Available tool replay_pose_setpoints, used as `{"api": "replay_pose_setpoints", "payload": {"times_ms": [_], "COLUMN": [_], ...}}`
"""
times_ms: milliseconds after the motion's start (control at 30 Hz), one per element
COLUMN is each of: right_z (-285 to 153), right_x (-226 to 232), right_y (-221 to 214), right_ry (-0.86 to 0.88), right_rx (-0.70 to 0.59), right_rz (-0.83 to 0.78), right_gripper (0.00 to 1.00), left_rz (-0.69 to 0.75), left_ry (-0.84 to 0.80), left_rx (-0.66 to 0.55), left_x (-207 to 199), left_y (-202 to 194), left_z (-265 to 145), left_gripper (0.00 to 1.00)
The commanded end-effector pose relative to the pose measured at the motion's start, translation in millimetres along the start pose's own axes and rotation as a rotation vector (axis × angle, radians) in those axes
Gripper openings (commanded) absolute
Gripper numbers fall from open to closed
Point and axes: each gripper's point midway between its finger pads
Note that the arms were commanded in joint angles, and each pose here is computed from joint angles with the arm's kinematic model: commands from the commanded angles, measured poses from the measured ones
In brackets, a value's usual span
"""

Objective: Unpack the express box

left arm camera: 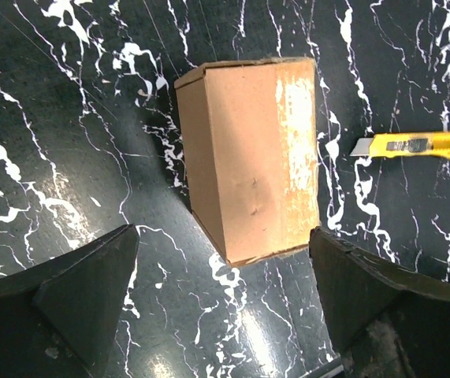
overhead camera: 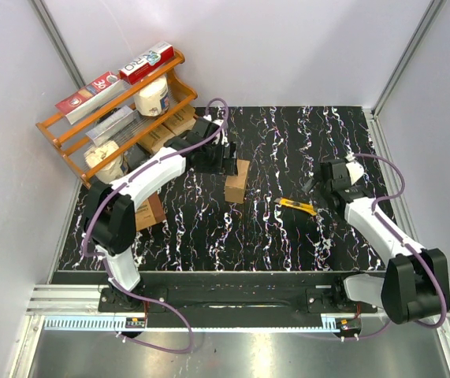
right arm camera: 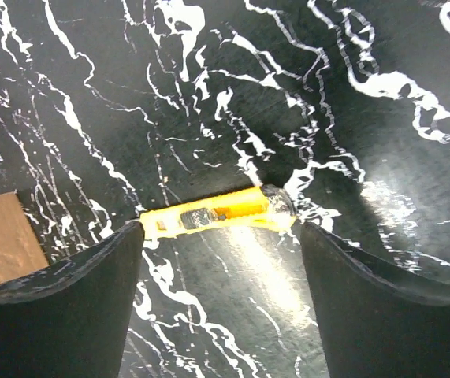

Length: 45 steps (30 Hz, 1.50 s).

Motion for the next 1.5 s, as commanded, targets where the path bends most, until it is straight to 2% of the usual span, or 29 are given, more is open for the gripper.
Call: {"api": "replay_pose_setpoints", "payload": {"times_ms": [0,167,367,800,900,933,1033,1067,1200,1233,1300,1433,1467], "right_z": [-23.3,-28.3,-23.3,-13.1,-11.4,-11.0,-13.9,-15.5,-25.4,-27.0,-31.7,-37.8,-39.4], "right_x": [-9.4,9.8,43.3,101.0,108.6,109.5,114.5,116.2,121.5,122.2,126.1,131.0,133.3], "right_y": [33.7,38.9,23.0,-21.4,-24.5,-25.2,-22.9,-19.9,-8.7,-7.7,-3.8,-2.2,-2.4], "right_ry": [-0.049,0.054,0.215,0.311,0.32,0.324,0.339,0.344,0.367,0.37,0.384,0.405,0.415], "right_rx": [-0.122,-0.125,-0.041,0.048,0.06,0.063,0.061,0.052,0.022,0.021,0.016,0.019,0.019], "right_rz": [-0.005,-0.065,-0.112,-0.213,-0.193,-0.191,-0.186,-0.188,-0.2,-0.206,-0.218,-0.238,-0.241], "right_gripper": [0.88,0.92,0.94,0.92,0.89,0.88,0.85,0.85,0.84,0.83,0.83,0.83,0.83], "left_rz": [0.035,0.09,0.089,0.06,0.043,0.037,0.014,0.002,-0.107,-0.129,-0.242,-0.372,-0.445], "left_ry": [0.056,0.053,0.038,0.128,0.118,0.09,0.01,-0.012,-0.166,-0.278,-0.338,-0.48,-0.491], "left_rx": [-0.079,-0.056,-0.008,0.106,0.132,0.153,0.182,0.193,0.238,0.246,0.278,0.29,0.302], "left_x": [0.6,-11.9,-22.1,-6.7,-9.5,-14.5,-30.3,-33.9,-52.0,-68.8,-69.6,-81.8,-84.9], "left_y": [24.8,19.9,11.0,-20.0,-24.3,-28.0,-31.5,-33.7,-39.0,-37.0,-45.8,-59.0,-60.9], "left_z": [-0.2,10.6,24.7,60.6,61.6,61.3,55.6,53.7,42.1,38.6,33.5,30.0,28.7], "left_gripper": [0.95,0.96,0.99,0.99,0.92,0.8,0.61,0.59,0.56,0.56,0.56,0.6,0.63]}}
Point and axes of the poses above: each gripper's point midway between its finger pads, its own z axis out along the fingers, its own x axis along the line the jaws close on, y = z × x, and after that the axes turned 10 degrees about -z, right-handed
